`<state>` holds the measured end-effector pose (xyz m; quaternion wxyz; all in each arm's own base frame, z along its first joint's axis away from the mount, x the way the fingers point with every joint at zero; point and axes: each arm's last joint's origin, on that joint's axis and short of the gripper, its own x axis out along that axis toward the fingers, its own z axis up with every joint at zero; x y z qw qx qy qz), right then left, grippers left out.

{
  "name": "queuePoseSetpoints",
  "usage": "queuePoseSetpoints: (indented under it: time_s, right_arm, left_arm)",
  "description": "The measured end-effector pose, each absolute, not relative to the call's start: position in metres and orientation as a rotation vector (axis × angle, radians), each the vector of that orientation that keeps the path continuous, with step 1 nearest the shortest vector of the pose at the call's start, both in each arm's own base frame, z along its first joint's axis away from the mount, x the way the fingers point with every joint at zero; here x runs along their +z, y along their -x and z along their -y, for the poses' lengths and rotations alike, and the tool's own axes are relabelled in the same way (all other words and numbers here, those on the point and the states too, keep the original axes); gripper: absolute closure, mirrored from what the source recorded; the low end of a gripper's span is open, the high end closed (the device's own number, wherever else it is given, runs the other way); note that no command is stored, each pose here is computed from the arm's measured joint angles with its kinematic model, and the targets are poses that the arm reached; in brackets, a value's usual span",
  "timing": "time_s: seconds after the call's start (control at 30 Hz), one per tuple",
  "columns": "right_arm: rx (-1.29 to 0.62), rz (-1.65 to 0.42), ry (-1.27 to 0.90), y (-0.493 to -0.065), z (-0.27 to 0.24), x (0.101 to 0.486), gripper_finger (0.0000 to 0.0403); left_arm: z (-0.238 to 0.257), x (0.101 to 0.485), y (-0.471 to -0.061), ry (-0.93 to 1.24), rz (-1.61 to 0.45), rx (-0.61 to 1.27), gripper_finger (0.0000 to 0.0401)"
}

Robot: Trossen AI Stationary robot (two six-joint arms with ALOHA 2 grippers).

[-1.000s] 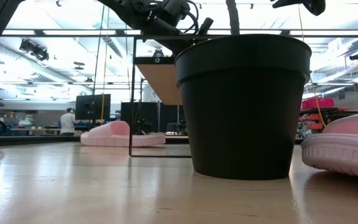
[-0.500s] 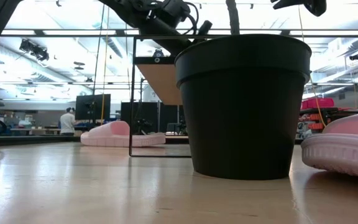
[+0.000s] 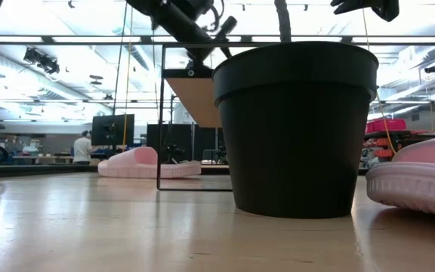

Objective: Pick and place slides into the shelf
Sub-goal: Put the pink slide on the shelf

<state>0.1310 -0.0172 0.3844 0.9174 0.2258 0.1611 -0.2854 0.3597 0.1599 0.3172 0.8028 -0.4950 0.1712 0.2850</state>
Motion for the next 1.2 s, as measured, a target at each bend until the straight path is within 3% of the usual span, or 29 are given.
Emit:
queuePoseSetpoints:
  time_s: [0.27, 0.73, 1.2]
  right_arm:
    - [-0.592, -0.33, -0.464, -0.131, 0.017, 0.384, 0.03]
    - [-0.624, -0.345, -0.545, -0.143, 0.018, 0.379, 0.03]
    - [-0.651, -0.414, -0.543, -0.166, 0.019, 0.368, 0.03]
  left_arm:
    - [-0.157, 0.35, -0.313, 0.866, -0.426, 0.733, 0.0236]
    - [-0.133, 0.384, -0.24, 0.732, -0.536, 0.898, 0.0272]
    - [-0.125, 0.293, -0.182, 0.873, -0.477, 0.926, 0.0305]
